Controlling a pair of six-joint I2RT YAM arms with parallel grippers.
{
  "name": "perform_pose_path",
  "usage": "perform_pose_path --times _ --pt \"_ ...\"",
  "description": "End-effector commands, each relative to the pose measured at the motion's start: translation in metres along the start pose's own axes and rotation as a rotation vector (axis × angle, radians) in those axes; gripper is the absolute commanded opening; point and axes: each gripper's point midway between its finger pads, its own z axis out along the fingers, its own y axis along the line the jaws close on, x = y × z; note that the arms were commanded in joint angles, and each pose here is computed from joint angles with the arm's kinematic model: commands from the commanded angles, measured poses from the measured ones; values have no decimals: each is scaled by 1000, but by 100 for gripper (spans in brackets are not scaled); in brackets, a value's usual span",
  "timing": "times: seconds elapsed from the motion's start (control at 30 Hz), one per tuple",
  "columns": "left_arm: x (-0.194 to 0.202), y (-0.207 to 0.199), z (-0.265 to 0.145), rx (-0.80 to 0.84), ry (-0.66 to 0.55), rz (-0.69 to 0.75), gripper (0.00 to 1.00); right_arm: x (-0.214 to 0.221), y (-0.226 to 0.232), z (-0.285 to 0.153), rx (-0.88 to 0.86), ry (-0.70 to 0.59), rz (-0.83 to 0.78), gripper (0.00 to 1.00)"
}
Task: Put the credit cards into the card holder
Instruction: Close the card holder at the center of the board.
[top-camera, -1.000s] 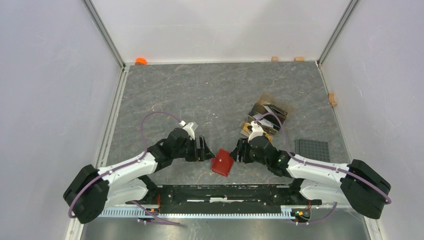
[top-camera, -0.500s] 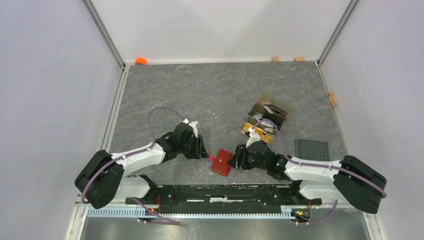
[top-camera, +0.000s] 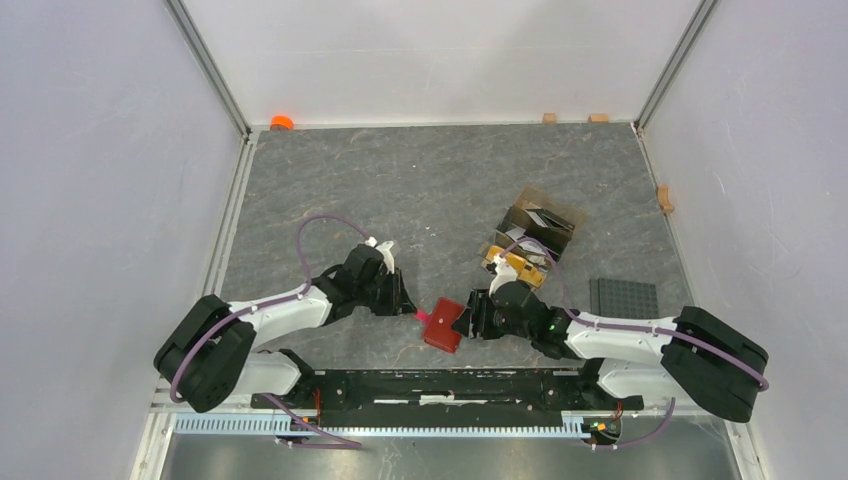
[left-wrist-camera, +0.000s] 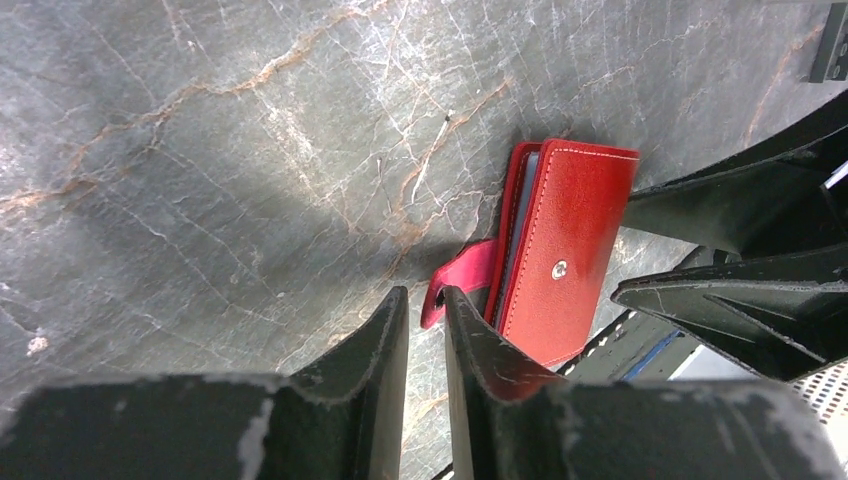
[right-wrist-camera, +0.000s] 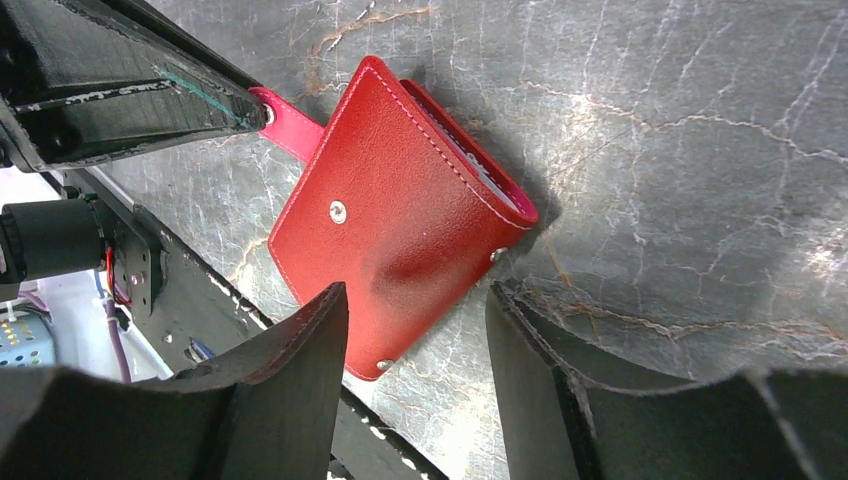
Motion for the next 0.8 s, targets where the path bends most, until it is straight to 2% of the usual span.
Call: perform_pose_path --times 0.0,0.2,0.53,0.77 --pt "-8 -11 2 68 -23 9 24 -1 6 2 -6 10 -9 58" --pt "-6 -16 0 111 -32 -3 3 1 4 4 6 17 -13 59" --pt "-2 -49 -7 316 -19 19 2 -1 -12 10 97 15 -50 59" --pt "-7 -58 -6 354 -21 26 2 3 -19 12 126 31 -60 58"
